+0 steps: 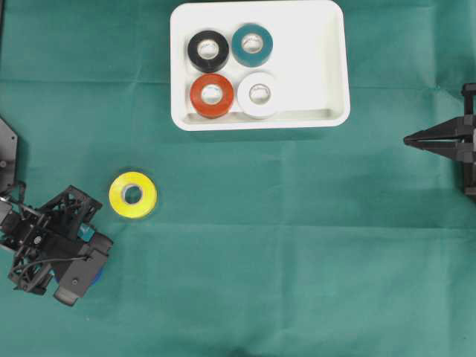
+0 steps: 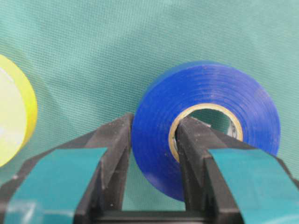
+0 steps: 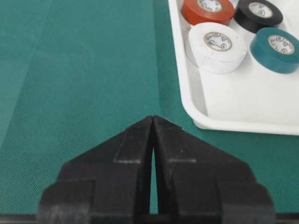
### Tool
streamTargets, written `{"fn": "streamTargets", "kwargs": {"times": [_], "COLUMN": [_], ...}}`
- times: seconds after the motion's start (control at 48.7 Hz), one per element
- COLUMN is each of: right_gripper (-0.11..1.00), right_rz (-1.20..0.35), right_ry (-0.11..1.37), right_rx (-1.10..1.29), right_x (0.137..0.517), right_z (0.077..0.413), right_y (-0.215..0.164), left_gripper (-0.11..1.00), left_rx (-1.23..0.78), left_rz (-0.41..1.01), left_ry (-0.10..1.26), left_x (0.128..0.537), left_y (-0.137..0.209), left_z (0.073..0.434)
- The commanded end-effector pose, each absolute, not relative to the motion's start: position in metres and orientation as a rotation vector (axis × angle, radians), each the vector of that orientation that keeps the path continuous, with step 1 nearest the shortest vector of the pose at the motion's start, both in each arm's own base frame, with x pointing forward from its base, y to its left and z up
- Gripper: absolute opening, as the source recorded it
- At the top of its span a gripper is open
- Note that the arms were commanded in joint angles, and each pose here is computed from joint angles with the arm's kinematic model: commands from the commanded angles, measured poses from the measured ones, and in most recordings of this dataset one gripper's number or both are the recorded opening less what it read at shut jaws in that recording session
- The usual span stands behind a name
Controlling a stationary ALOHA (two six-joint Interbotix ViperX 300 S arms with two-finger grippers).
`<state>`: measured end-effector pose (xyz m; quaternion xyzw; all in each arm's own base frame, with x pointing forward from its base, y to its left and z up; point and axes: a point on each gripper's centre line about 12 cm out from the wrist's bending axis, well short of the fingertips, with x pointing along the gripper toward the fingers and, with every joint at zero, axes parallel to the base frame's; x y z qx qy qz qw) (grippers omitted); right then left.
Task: Put the tape into the white case with the left arm.
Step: 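Carry the blue tape into the tray's right side and release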
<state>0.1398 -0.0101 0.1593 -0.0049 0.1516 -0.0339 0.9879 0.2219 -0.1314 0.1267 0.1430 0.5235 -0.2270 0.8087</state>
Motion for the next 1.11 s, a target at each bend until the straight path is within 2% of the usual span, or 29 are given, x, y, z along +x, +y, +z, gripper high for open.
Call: {"fn": "streamTargets", "kwargs": {"times": [0.0,0.308,0.451,0.944,1.088], "right_gripper": [-0.09,-0.09,-0.09,-0.09,-0.09], "right_rz": [-0.069,-0.07,-0.069,-0.07,-0.07], "right_ry": [0.292,0.291,0.291,0.292,0.294], "right_rx": [-0.01,-0.009,-0.01,-0.008,-0.008], "right_x": [0.142,0.142,0.142,0.142,0.142], "right_z": [0.163,0.164,0.164,0.163,0.163], "right_y": [-0.01,-0.01,-0.01,-0.01,-0.01], "left_gripper": [0.26,0.26,0.26,0.26,0.26], "left_rx": [0.292,0.293,0.249,0.067,0.034], "left_rz": [-0.492,-0.489,-0.43,-0.123,-0.039], "left_ry": [1.072,1.052,1.013,0.771,0.757], "left_x": [0.227,0.228,0.241,0.316,0.34], "left_y": [-0.135,-0.132,-0.119,-0.037,-0.009], "left_z": [0.145,0.151,0.155,0.192,0.194]}}
